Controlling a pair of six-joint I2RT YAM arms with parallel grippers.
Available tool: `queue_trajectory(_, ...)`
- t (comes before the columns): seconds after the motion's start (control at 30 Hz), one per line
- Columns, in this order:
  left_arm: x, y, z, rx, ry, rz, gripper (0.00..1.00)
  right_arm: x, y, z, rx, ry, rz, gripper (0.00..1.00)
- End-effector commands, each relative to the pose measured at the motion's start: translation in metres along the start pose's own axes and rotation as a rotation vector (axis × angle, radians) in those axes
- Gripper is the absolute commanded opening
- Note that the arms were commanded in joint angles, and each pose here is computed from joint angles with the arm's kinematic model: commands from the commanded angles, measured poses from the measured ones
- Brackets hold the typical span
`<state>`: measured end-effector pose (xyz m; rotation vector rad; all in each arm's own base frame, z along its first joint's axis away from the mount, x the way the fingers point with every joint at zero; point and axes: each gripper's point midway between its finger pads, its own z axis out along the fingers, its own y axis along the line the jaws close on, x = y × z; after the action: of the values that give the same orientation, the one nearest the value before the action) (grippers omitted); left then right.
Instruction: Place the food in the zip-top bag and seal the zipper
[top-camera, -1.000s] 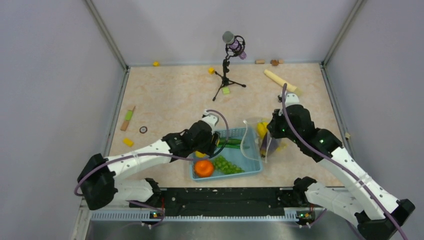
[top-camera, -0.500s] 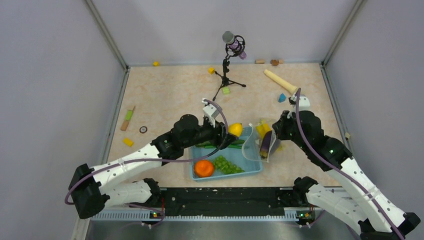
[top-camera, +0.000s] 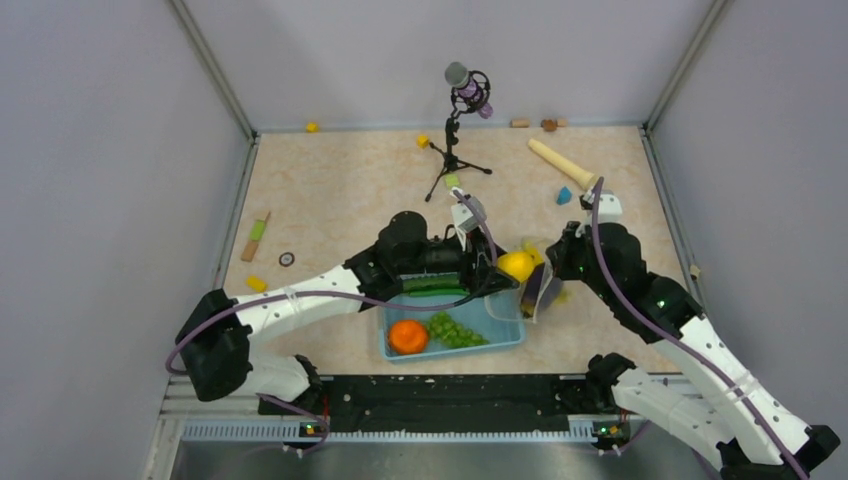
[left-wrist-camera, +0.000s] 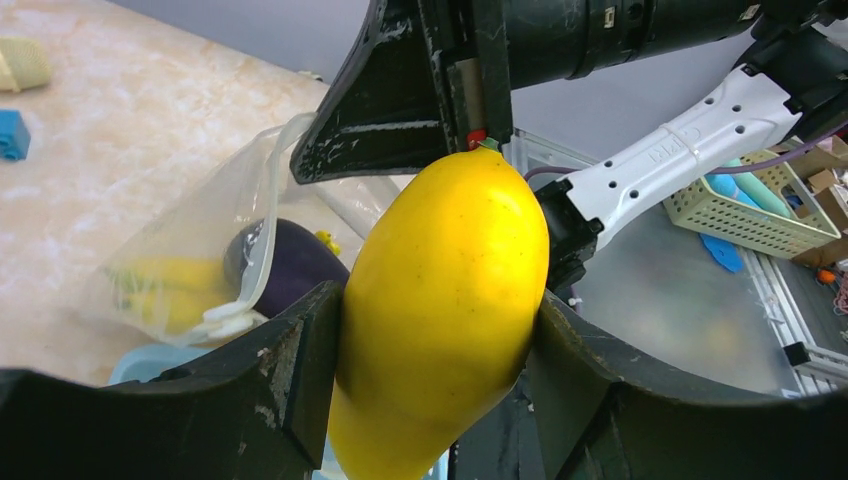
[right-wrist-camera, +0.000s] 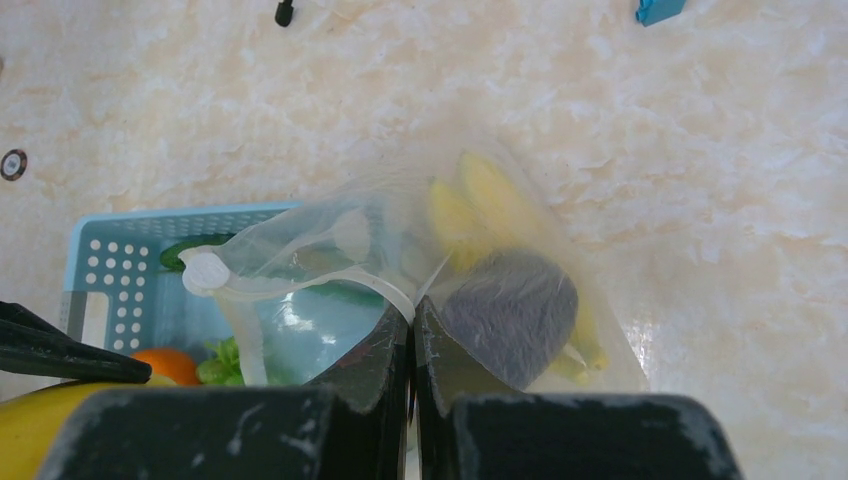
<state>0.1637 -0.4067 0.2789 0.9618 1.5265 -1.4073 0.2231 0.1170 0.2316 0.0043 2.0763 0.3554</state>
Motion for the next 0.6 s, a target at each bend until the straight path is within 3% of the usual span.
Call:
queue_trajectory(0.0, -0.028, -0.013, 0.017, 0.052, -0.108, 0.076, 0.24, -0.018, -0.001, -0.002, 0.009, -0.079, 0.039, 0.0)
queue_trajectory(0.4, -0.001, 0.01, 0.041, -0.034, -0.093, 0.045, 0.31, -0.024, -0.006, -0.008, 0.024, -0.13, 0.072, 0.0)
queue_trajectory(0.57, 0.0, 0.023, 0.04, -0.116, -0.103, 0.006, 0.66, -0.024, -0.005, -0.008, 0.019, -0.129, 0.074, 0.0)
